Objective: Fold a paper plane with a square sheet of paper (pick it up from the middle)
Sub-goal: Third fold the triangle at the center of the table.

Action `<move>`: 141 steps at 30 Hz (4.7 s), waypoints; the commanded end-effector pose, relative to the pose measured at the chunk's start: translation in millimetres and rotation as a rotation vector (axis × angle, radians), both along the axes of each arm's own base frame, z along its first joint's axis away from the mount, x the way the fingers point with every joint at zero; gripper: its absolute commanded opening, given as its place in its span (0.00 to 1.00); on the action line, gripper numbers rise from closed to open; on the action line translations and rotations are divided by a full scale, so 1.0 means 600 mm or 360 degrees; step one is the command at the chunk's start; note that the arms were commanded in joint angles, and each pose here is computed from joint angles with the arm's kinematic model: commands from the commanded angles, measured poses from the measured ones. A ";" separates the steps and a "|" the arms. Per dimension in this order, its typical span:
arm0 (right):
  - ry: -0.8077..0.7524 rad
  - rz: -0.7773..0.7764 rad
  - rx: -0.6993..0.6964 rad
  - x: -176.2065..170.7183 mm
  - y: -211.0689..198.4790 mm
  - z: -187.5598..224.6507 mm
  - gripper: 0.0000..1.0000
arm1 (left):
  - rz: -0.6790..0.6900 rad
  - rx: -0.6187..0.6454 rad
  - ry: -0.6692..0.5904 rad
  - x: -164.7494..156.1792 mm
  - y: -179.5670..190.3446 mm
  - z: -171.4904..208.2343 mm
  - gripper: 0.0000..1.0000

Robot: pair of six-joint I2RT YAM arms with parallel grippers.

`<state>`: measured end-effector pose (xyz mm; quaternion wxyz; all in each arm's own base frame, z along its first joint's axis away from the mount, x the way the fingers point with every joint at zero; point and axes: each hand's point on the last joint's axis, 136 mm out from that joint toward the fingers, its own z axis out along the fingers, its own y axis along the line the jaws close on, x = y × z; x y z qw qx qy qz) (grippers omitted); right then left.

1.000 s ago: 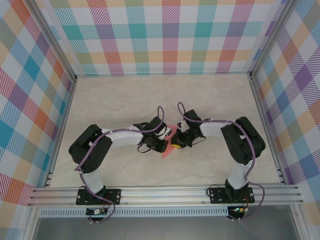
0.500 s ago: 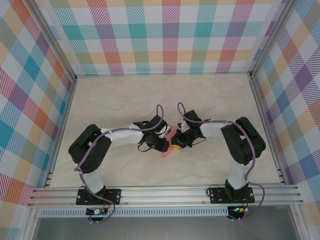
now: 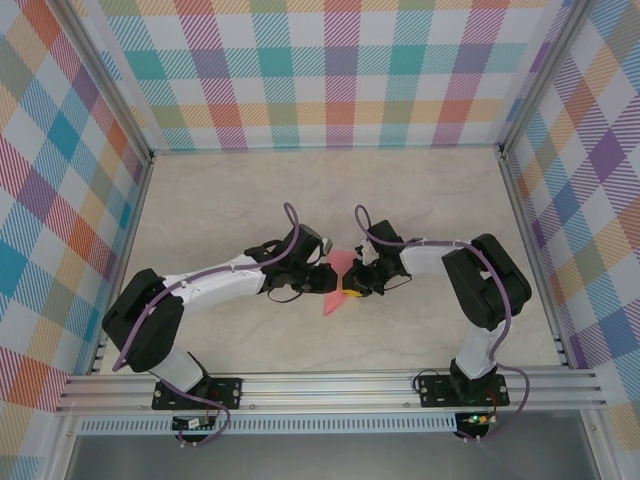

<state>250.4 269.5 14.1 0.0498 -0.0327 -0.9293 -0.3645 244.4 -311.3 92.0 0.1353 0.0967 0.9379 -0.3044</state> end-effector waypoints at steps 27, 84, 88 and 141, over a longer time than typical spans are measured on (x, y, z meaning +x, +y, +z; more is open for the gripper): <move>0.0114 -0.0049 -0.0292 -0.027 -0.048 -0.071 0.12 | -0.0027 -0.0005 0.0365 -0.033 -0.026 -0.102 0.12; 0.0151 -0.0050 -0.0395 -0.037 -0.067 -0.093 0.14 | 0.0055 0.0056 0.0294 -0.083 0.054 -0.038 0.15; 0.0152 -0.0046 -0.0391 -0.037 -0.066 -0.093 0.14 | 0.0051 -0.0094 0.0249 -0.057 0.015 -0.012 0.16; 0.0150 -0.0053 -0.0387 -0.027 -0.060 -0.082 0.15 | 0.0086 -0.0107 0.0300 -0.019 -0.015 -0.055 0.13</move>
